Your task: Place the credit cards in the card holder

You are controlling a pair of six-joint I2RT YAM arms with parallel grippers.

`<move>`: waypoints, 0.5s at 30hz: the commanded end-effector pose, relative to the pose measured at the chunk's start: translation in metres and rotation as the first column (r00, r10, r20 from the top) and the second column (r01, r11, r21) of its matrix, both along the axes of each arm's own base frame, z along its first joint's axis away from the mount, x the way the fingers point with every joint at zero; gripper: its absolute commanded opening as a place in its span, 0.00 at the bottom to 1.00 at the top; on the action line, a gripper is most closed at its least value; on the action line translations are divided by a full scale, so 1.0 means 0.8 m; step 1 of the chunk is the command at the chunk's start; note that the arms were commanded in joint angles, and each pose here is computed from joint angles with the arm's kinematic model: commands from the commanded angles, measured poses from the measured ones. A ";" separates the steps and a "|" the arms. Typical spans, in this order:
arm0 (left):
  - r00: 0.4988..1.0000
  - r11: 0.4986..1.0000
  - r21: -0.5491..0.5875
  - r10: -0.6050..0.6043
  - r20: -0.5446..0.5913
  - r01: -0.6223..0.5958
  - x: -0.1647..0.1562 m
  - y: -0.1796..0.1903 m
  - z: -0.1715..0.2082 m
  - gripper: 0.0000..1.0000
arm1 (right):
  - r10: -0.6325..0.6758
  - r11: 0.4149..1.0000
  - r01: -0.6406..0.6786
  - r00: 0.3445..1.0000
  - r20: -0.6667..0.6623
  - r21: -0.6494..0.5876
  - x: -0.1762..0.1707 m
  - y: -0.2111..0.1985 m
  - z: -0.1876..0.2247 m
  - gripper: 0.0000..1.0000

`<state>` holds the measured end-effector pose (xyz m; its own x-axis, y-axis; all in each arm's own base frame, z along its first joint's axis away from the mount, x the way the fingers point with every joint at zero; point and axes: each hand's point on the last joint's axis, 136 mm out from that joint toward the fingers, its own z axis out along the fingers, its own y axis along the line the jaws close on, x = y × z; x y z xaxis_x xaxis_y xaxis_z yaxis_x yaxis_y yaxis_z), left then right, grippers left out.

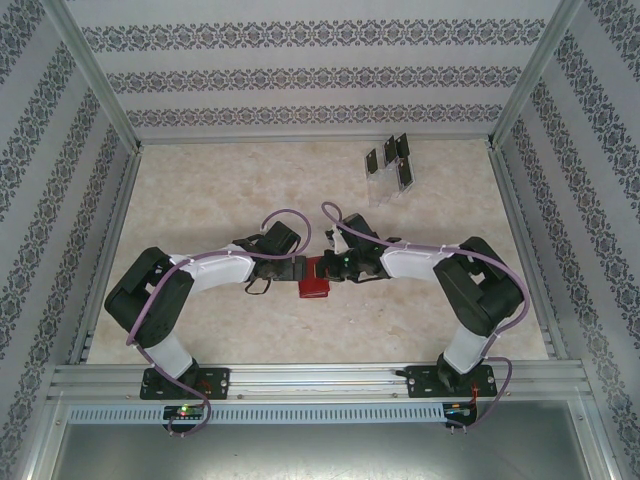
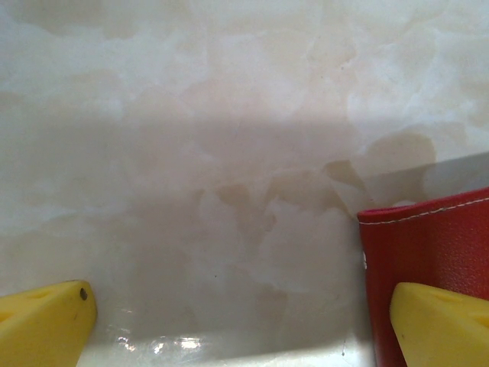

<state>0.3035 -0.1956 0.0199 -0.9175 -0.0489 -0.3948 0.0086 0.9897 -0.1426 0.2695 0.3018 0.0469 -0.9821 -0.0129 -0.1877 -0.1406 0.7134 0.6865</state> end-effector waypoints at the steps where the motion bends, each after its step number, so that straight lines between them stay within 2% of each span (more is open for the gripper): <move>1: 0.997 0.999 -0.001 -0.036 -0.070 0.036 -0.016 -0.001 -0.031 1.00 | -0.021 0.999 0.019 0.999 0.041 0.033 0.011 0.002 0.024 0.00; 15: 0.997 0.999 0.002 -0.038 -0.071 0.039 -0.016 -0.001 -0.031 1.00 | -0.004 1.000 0.004 1.000 0.010 0.023 0.012 0.011 0.004 0.00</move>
<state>0.3035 -0.1956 0.0199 -0.9175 -0.0489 -0.3948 0.0086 0.9897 -0.1426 0.2713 0.3027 0.0458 -0.9822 -0.0120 -0.1872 -0.1396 0.7135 0.6866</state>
